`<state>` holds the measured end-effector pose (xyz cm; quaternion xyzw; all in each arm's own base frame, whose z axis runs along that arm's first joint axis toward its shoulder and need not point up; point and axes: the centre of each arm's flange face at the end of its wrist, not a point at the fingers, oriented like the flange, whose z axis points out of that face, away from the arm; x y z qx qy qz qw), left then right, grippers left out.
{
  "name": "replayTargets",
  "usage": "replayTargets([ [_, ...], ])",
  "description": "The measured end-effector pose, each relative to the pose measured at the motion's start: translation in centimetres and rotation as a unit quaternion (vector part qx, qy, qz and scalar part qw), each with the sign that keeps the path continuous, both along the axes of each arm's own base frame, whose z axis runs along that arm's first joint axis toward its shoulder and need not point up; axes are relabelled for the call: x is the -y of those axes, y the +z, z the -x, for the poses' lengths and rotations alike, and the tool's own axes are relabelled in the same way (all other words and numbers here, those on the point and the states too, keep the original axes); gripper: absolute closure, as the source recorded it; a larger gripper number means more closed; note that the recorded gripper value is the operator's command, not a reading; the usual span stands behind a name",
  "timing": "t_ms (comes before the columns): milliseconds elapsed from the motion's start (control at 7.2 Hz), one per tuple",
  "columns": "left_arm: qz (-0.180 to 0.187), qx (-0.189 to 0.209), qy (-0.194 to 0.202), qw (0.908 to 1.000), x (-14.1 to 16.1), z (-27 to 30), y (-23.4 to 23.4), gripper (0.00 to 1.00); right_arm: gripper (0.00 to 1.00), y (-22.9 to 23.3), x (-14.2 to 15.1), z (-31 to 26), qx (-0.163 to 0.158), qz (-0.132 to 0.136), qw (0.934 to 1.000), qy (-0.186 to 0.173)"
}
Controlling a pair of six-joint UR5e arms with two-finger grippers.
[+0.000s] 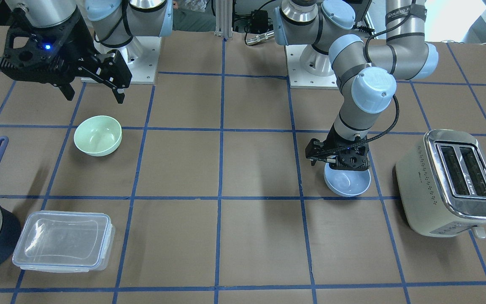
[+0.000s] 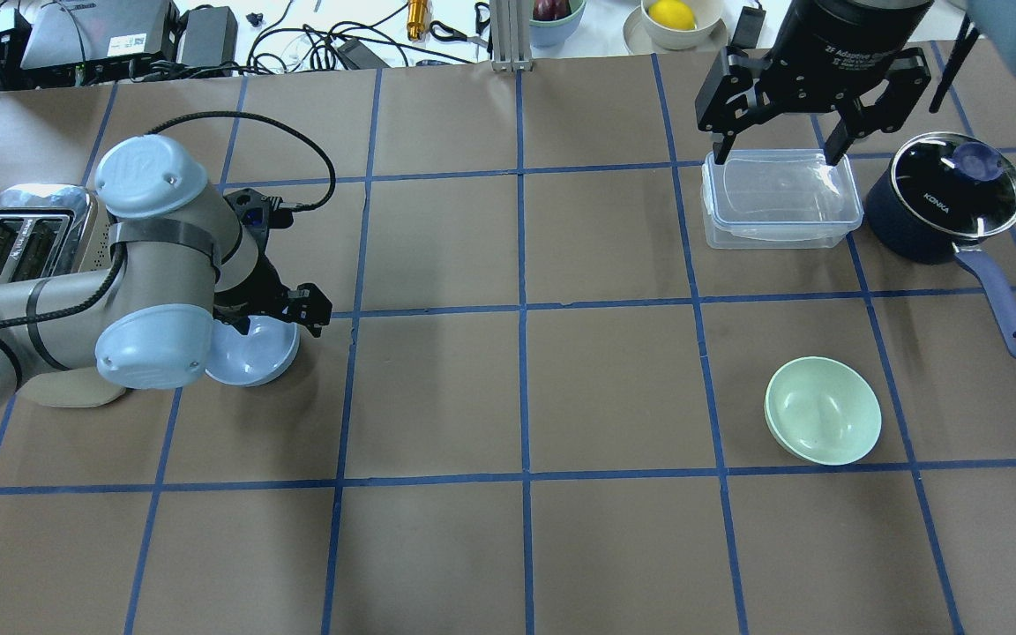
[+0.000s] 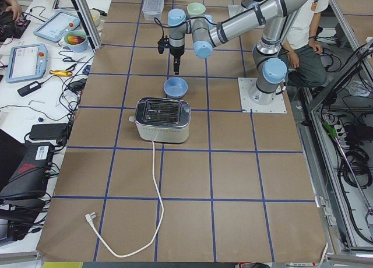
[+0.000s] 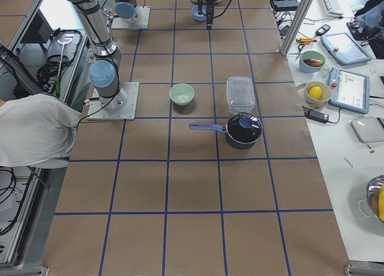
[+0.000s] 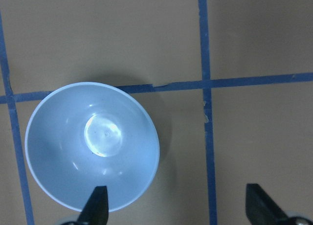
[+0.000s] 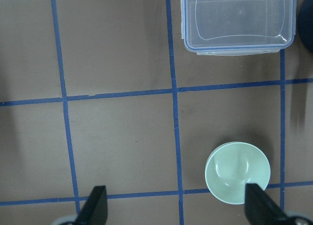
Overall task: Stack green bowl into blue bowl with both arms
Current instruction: 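Close the left gripper on the light blue bowl's rim while the right arm starts moving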
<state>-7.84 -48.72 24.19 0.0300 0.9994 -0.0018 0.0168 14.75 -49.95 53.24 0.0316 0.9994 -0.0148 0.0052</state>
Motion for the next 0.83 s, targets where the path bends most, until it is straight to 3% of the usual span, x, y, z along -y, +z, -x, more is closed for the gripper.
replayTargets([
  [139, -0.005, 0.006, 0.0, 1.0, 0.1, -0.4, -1.9, 0.57, 0.0, -0.3, 0.1, 0.3, 0.0, -0.004, 1.0, 0.001],
  [278, -0.008, 0.021, -0.001, 0.9997, 0.2, -0.7, -3.3, 0.79, 0.0, -0.7, 0.3, 0.7, 0.0, -0.009, 1.0, 0.001],
  [556, -0.009, 0.042, -0.003, 0.9991, 0.2, -1.1, -4.2, 0.88, 0.0, -1.1, 0.4, 1.2, -0.004, -0.019, 0.9998, -0.001],
  [833, 0.0, 0.044, -0.003, 0.999, 0.2, -0.7, -4.1, 0.89, 0.0, -1.7, 0.2, 2.7, -0.015, -0.041, 0.999, 0.01],
])
